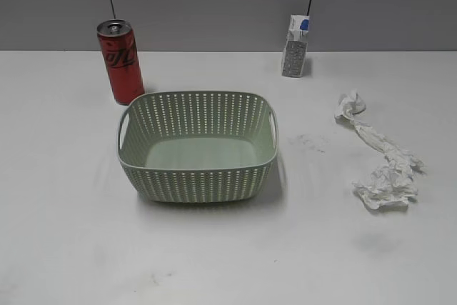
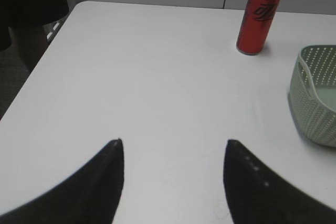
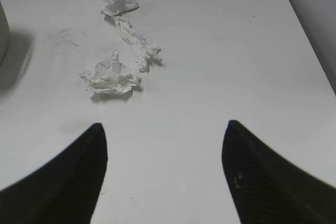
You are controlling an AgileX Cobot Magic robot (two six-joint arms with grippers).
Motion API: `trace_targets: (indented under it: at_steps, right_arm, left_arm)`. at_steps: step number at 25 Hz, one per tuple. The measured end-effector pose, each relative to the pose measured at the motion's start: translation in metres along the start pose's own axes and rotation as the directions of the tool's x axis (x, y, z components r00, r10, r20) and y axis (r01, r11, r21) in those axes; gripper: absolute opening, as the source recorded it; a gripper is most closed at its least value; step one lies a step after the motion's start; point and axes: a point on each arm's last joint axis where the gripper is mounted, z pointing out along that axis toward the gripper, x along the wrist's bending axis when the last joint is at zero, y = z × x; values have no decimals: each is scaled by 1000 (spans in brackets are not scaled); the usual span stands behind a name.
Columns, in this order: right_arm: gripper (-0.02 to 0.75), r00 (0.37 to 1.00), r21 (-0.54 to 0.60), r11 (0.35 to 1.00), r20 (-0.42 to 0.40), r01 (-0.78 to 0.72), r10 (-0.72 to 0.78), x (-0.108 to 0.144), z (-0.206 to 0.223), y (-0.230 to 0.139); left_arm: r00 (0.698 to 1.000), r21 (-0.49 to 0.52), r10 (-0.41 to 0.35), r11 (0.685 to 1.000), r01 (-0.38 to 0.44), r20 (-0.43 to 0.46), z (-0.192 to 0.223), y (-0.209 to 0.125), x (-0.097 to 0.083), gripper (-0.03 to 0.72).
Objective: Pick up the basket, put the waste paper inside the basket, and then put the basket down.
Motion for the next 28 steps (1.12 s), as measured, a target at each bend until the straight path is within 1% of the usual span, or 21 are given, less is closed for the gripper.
trace_targets:
  at_steps: [16,21,24,26,28]
  right_arm:
    - [519,1000,0,1000,-4,-4,4,0,0,0]
    - [519,1000,0,1000,-6,-5,5,1,0,0]
    - [519,1000,0,1000,-6,-5,5,1,0,0]
    - [519,1000,0,1000,-6,-5,5,1,0,0]
    - [519,1000,0,1000,-6,-4,4,1,0,0]
  left_arm:
    - [1000,-1,-4,1000,4,6,0,2,0,458]
    - [997,-11,-48,999,49,53,13,24,-3,458]
    - [992,14,-86,996,85,88,27,40,-5,458]
    - [987,11,-93,996,93,127,33,50,-7,458]
    - [982,-3,-84,996,86,169,39,59,-9,458]
